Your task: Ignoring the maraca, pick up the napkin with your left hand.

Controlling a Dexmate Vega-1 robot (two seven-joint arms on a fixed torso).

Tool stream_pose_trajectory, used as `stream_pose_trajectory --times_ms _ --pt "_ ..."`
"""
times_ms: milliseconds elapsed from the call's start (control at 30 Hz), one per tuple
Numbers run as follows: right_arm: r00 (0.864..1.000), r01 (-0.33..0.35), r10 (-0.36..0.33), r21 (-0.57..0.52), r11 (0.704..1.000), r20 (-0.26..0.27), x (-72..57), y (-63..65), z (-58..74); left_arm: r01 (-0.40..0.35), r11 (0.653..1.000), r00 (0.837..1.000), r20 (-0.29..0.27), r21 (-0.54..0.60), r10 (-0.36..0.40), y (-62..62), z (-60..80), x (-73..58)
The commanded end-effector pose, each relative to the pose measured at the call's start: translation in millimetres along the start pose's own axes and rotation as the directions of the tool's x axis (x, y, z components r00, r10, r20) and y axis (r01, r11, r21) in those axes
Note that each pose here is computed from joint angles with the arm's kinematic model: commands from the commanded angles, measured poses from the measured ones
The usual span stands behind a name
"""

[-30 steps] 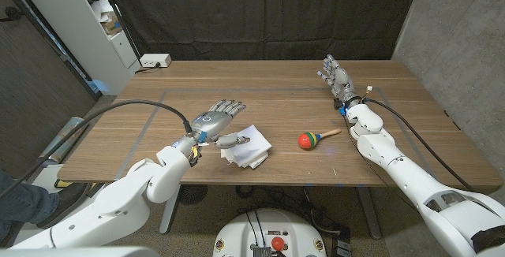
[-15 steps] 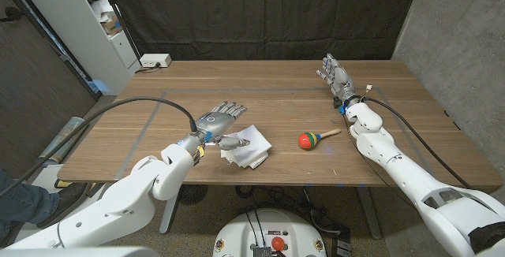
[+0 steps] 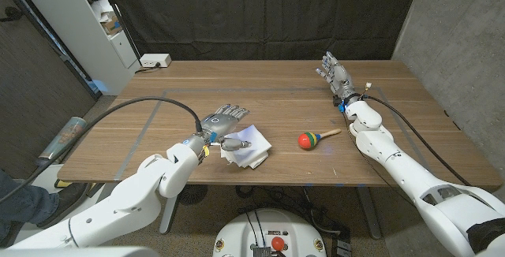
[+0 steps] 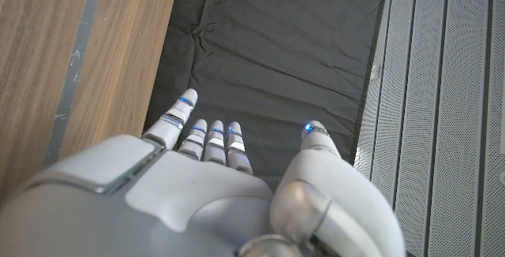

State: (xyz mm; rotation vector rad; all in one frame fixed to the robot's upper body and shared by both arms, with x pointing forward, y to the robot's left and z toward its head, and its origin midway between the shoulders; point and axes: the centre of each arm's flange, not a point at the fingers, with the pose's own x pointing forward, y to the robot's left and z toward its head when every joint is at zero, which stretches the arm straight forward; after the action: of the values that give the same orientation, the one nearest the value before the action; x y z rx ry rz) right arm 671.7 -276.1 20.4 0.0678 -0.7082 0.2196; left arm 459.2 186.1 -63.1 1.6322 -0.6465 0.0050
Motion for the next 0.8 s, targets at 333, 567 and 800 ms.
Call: stream_pose_trajectory --times_ms 333,567,800 --pt "1.000 -0.001 0.001 0.001 1.000 0.009 -0.5 0.4 5.5 0.088 0.994 0.993 0.085 -0.069 -0.082 -12.6 16.5 11.2" --pt "1.000 -0.002 0.002 0.005 1.000 0.003 -2.5 0.8 2.3 0.143 0.986 0.986 0.096 -0.084 -0.135 -11.3 15.2 9.5" --pt "1.000 -0.006 0.006 0.006 1.000 0.002 -3.6 2.5 1.3 0.161 0.984 0.985 0.081 -0.078 -0.155 -13.1 15.8 8.8"
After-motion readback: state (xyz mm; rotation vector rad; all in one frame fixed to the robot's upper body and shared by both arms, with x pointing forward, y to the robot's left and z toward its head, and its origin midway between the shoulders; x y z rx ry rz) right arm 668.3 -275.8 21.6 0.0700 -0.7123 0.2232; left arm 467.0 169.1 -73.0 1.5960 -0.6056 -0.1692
